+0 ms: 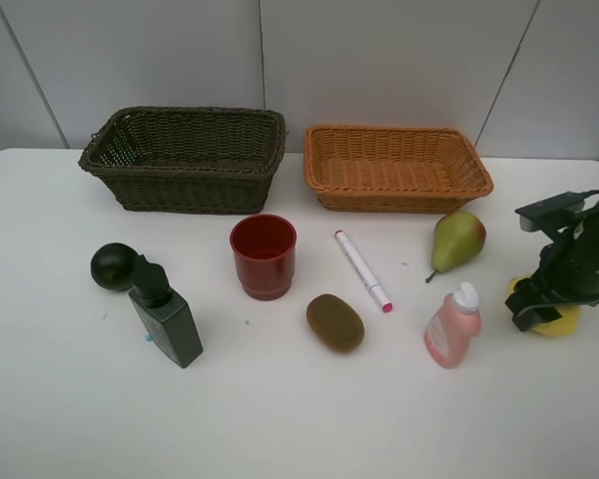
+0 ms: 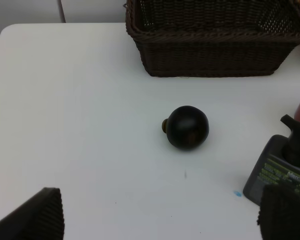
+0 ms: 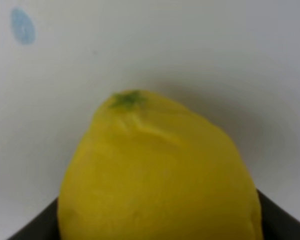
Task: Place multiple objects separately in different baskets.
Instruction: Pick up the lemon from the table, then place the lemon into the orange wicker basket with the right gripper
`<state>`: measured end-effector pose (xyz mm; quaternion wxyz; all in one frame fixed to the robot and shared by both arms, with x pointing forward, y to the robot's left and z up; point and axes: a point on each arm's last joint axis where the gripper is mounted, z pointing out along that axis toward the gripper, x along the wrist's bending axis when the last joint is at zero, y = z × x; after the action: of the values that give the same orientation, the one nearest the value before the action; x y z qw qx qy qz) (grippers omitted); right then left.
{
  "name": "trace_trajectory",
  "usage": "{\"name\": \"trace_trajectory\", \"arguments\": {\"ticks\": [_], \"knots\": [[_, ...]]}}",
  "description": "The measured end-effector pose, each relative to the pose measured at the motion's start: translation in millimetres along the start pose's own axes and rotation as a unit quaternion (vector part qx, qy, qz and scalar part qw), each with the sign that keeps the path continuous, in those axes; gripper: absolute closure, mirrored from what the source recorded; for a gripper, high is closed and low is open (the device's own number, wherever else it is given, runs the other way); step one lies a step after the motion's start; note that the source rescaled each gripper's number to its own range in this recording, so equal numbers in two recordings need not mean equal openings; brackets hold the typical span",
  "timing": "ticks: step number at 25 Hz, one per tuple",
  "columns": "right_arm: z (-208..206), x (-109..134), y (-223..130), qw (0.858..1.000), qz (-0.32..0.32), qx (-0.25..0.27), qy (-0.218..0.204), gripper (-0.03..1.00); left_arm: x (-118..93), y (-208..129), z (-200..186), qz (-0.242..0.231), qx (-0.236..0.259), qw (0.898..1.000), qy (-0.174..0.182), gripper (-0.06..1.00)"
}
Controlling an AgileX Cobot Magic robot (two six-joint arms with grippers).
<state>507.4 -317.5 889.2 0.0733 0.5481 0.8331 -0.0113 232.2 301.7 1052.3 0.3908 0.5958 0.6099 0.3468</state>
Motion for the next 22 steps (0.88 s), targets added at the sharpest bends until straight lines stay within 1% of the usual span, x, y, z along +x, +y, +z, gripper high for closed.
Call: {"name": "trace_trajectory", "arguments": {"ticks": [8,11,13,15,18,20,22], "knots": [[-3,-1,2,1.000,0.001,-0.002,-0.002,0.40,0,0,0,0.000,0.000,1.000,0.000,-0.06],[-16,-5,5,1.000,0.005,-0.015,-0.010,0.40,0,0,0,0.000,0.000,1.000,0.000,-0.06],[-34,-10,10,0.999,0.010,-0.031,-0.020,0.40,0,0,0,0.000,0.000,1.000,0.000,-0.06],[-56,-15,16,0.998,0.022,-0.051,-0.028,0.40,0,0,0,0.000,0.000,1.000,0.000,-0.06],[-94,-21,26,0.993,0.044,-0.102,-0.038,0.40,0,0,0,0.000,0.000,1.000,0.000,-0.06],[-120,-25,33,0.986,0.059,-0.146,-0.044,0.40,0,0,0,0.000,0.000,1.000,0.000,-0.06],[-142,-29,42,0.978,0.077,-0.188,-0.041,0.40,0,0,0,0.000,0.000,1.000,0.000,-0.06]]}}
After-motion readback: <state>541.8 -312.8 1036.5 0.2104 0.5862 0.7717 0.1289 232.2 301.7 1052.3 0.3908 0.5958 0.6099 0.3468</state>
